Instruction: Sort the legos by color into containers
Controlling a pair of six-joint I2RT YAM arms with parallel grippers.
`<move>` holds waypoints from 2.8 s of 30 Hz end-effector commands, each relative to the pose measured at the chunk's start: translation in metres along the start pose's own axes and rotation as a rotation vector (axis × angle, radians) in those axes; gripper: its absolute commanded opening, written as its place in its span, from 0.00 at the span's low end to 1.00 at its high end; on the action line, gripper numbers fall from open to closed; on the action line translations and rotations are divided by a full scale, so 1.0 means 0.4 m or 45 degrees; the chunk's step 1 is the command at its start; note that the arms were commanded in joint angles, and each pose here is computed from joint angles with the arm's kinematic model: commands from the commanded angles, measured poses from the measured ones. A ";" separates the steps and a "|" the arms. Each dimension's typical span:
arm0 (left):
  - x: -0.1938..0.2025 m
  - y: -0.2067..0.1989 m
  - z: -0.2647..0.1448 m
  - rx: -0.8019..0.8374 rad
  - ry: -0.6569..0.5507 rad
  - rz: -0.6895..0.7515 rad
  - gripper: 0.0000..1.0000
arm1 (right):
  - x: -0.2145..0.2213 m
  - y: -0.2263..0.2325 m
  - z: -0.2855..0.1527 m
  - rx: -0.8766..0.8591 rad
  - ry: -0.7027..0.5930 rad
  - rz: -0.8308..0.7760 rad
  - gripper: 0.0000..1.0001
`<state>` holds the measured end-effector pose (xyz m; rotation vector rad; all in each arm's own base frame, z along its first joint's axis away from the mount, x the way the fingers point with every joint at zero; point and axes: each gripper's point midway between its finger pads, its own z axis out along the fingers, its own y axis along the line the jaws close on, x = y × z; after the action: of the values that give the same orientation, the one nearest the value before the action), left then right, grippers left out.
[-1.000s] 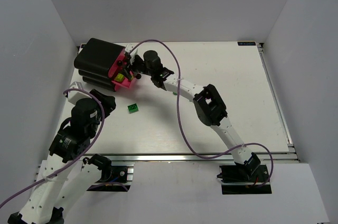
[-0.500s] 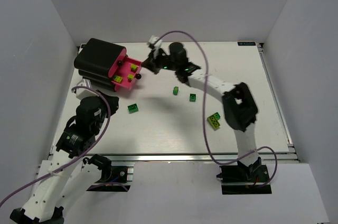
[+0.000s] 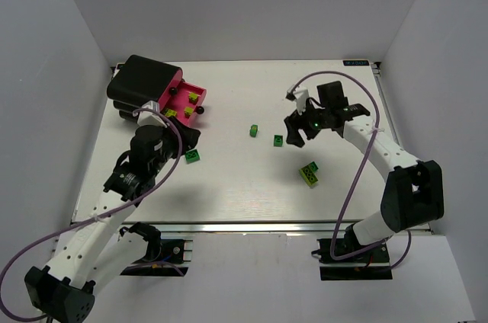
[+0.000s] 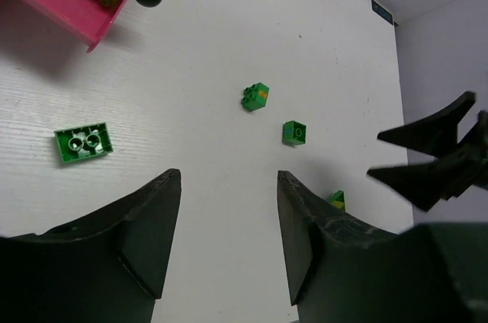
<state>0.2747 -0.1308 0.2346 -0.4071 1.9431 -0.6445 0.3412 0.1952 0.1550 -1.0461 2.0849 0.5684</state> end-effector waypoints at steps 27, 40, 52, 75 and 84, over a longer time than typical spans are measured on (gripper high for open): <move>0.034 -0.012 0.025 0.093 0.009 -0.069 0.64 | 0.348 0.089 -0.036 -0.033 0.710 0.294 0.70; 0.043 0.005 0.023 0.068 0.013 -0.075 0.64 | 0.403 0.091 -0.008 0.083 0.789 0.230 0.57; 0.051 -0.097 0.044 0.311 0.077 -0.108 0.72 | 0.111 0.170 -0.019 -0.300 0.215 -0.146 0.00; 0.132 -0.378 0.178 0.942 0.638 -0.168 0.80 | -0.197 0.279 -0.025 -0.670 -0.554 -1.029 0.00; 0.159 -0.346 0.253 0.722 0.752 -0.073 0.76 | -0.209 0.224 0.049 -0.516 -0.399 -1.076 0.00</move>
<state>0.3393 -0.3055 0.2266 0.0518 2.1401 -1.4926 0.2912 0.2956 0.2014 -1.7781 1.1432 0.7698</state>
